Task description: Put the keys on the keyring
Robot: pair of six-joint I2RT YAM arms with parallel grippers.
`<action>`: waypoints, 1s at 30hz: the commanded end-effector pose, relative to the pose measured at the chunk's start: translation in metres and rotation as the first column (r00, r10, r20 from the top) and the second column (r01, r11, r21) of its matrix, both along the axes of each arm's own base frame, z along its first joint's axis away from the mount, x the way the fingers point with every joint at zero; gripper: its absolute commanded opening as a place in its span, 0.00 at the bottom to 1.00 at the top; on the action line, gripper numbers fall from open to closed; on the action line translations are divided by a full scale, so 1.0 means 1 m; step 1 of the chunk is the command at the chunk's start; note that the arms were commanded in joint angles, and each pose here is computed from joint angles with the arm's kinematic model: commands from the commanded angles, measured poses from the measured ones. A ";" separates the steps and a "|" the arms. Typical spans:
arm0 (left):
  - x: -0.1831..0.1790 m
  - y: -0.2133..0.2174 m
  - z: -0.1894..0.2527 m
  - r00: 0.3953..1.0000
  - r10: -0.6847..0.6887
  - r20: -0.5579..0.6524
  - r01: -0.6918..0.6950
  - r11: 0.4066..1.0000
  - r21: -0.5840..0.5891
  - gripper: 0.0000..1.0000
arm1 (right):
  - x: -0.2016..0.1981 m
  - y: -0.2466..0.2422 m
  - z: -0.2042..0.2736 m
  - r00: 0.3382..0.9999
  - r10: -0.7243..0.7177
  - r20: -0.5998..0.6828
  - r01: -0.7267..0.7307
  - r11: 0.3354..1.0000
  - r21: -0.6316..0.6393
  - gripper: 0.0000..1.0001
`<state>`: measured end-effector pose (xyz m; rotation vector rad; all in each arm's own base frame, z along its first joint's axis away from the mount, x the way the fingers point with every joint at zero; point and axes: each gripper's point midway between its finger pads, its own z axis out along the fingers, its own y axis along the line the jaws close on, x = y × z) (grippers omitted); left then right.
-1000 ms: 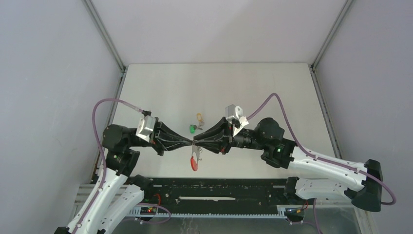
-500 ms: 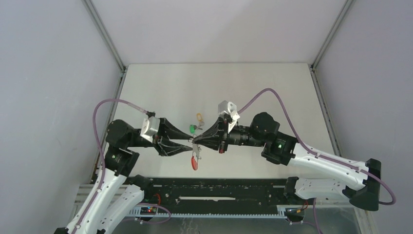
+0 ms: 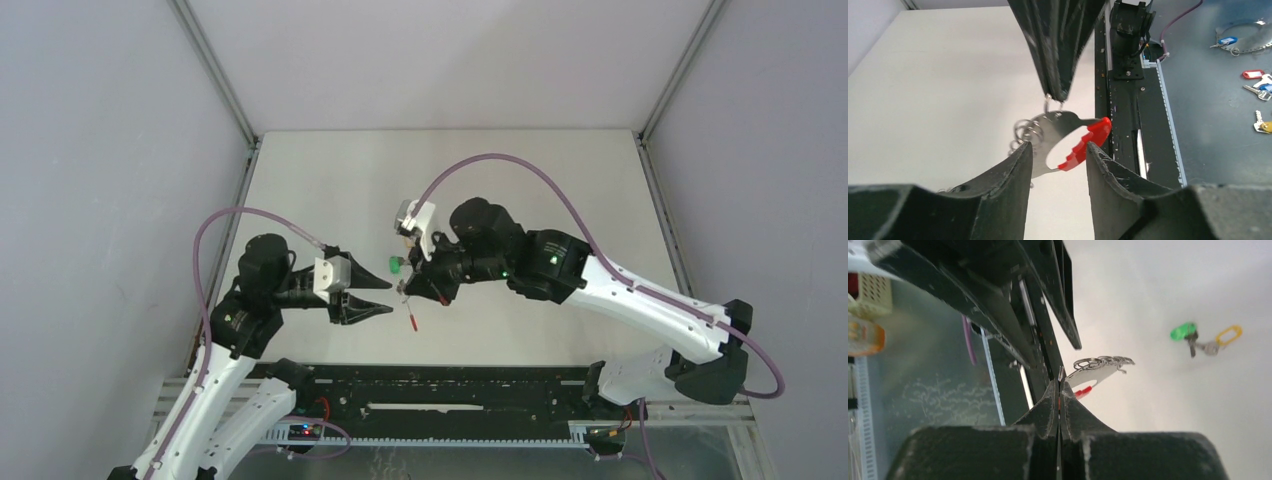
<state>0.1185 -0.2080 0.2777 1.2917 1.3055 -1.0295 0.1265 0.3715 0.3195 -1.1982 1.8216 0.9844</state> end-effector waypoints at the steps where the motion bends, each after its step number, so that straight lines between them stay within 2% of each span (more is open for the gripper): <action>1: -0.001 0.002 0.017 0.995 -0.008 0.098 0.008 1.000 0.001 0.47 | -0.011 -0.010 -0.007 0.999 0.029 0.016 -0.027 0.995 -0.100 0.00; 10: -0.013 0.001 0.010 0.993 -0.069 0.095 0.069 0.998 0.004 0.40 | -0.018 0.003 -0.007 0.994 0.086 0.068 -0.074 0.984 -0.165 0.00; 13: -0.018 0.001 0.015 0.992 -0.086 0.089 0.087 0.996 -0.008 0.33 | -0.023 0.009 0.003 0.990 0.106 0.097 -0.099 0.992 -0.083 0.00; 19: -0.030 0.001 0.019 0.990 -0.126 0.070 0.128 0.992 -0.022 0.29 | -0.028 0.005 0.030 0.985 0.102 0.142 -0.119 0.986 0.119 0.00; 23: -0.036 0.000 0.024 0.985 -0.159 0.069 0.161 0.986 -0.036 0.25 | -0.029 0.006 0.025 0.986 0.113 0.122 -0.126 0.987 0.102 0.00; 30: -0.035 -0.003 0.035 0.983 -0.168 0.070 0.173 0.983 -0.060 0.25 | -0.036 0.012 0.021 0.977 0.154 0.145 -0.169 0.981 0.097 0.00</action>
